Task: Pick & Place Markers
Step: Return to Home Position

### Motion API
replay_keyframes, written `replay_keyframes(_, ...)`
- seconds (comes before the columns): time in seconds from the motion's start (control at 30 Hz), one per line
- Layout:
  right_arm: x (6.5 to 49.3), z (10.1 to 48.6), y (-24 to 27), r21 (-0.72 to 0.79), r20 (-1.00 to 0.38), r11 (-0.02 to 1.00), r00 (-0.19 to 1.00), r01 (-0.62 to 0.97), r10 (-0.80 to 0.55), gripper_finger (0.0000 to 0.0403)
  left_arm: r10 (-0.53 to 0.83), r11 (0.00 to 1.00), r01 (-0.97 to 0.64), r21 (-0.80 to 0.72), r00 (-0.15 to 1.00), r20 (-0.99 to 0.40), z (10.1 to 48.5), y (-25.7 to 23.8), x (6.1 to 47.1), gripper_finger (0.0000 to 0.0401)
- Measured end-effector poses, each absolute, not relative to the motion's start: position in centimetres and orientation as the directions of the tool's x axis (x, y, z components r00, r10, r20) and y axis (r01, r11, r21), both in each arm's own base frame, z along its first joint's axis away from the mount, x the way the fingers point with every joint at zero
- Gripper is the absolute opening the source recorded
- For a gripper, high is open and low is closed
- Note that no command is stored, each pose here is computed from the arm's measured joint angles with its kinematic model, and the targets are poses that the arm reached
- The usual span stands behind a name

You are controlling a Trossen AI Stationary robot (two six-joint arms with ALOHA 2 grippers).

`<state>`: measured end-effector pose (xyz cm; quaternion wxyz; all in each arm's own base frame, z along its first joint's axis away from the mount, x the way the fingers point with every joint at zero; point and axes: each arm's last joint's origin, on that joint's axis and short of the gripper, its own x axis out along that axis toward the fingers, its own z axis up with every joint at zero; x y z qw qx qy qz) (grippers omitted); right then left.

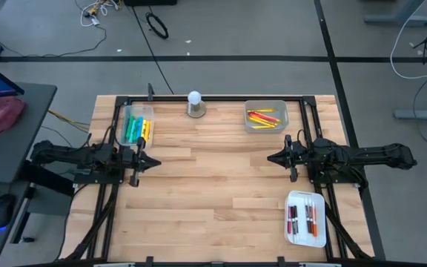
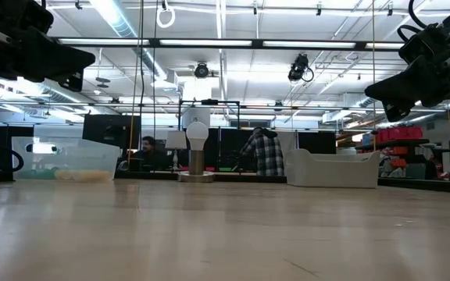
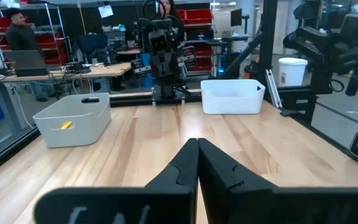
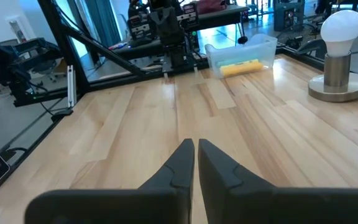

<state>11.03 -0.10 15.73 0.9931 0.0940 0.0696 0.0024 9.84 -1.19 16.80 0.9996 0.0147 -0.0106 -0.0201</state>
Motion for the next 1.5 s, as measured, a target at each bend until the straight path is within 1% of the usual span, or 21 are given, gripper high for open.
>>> replay_keyframes(0.4,11.0,15.7,-0.1,0.187,-0.138,0.982,0.990,0.008,0.018,0.0027,-0.042,0.999,0.041,0.027,0.999,0.027,16.9,-1.2,9.8,0.0014)
replay_keyframes(0.5,11.0,15.8,0.1,0.187,-0.126,0.982,0.991,-0.011,0.035,0.0027,-0.042,0.999,0.041,0.027,0.999,0.028,16.9,-1.2,9.8,0.0014)
replay_keyframes(0.63,10.6,16.3,0.5,0.186,-0.072,0.981,0.995,-0.055,0.070,0.0027,-0.044,0.999,0.043,0.027,0.999,0.028,16.9,-1.2,9.8,0.0014)
replay_keyframes(0.83,9.6,17.5,0.7,0.200,0.075,0.974,0.993,-0.109,0.096,0.0027,-0.044,0.999,0.043,0.026,0.999,0.028,16.9,-1.2,9.8,0.0014)
replay_keyframes(0.9,9.6,17.9,0.7,0.207,0.100,0.971,0.990,-0.116,0.097,0.0027,-0.044,0.999,0.043,0.026,0.999,0.029,16.9,-1.2,9.8,0.0014)
replay_keyframes(1.0,9.6,17.7,0.8,0.208,0.097,0.970,0.990,-0.122,0.104,0.0027,-0.045,0.999,0.044,0.026,0.999,0.027,16.9,-1.2,9.8,0.0014)
replay_keyframes(1.13,9.6,17.1,0.8,0.180,0.033,0.975,0.991,-0.132,0.129,0.0027,-0.044,0.999,0.044,0.026,0.999,0.026,16.9,-1.2,9.8,0.0014)
replay_keyframes(1.23,9.6,17.2,0.8,0.145,0.039,0.980,0.990,-0.137,0.133,0.0027,-0.044,0.999,0.044,0.026,0.999,0.025,16.8,-1.2,9.8,0.0014)
replay_keyframes(1.4,9.6,17.2,0.9,0.033,0.039,0.990,0.990,-0.138,0.137,0.0027,-0.045,0.999,0.044,0.027,0.999,0.024,16.8,-1.2,9.8,0.0014)
replay_keyframes(1.5,9.6,17.2,0.9,0.023,0.039,0.990,0.990,-0.139,0.138,0.0027,-0.045,0.999,0.044,0.027,0.999,0.024,16.8,-1.2,9.8,0.0014)
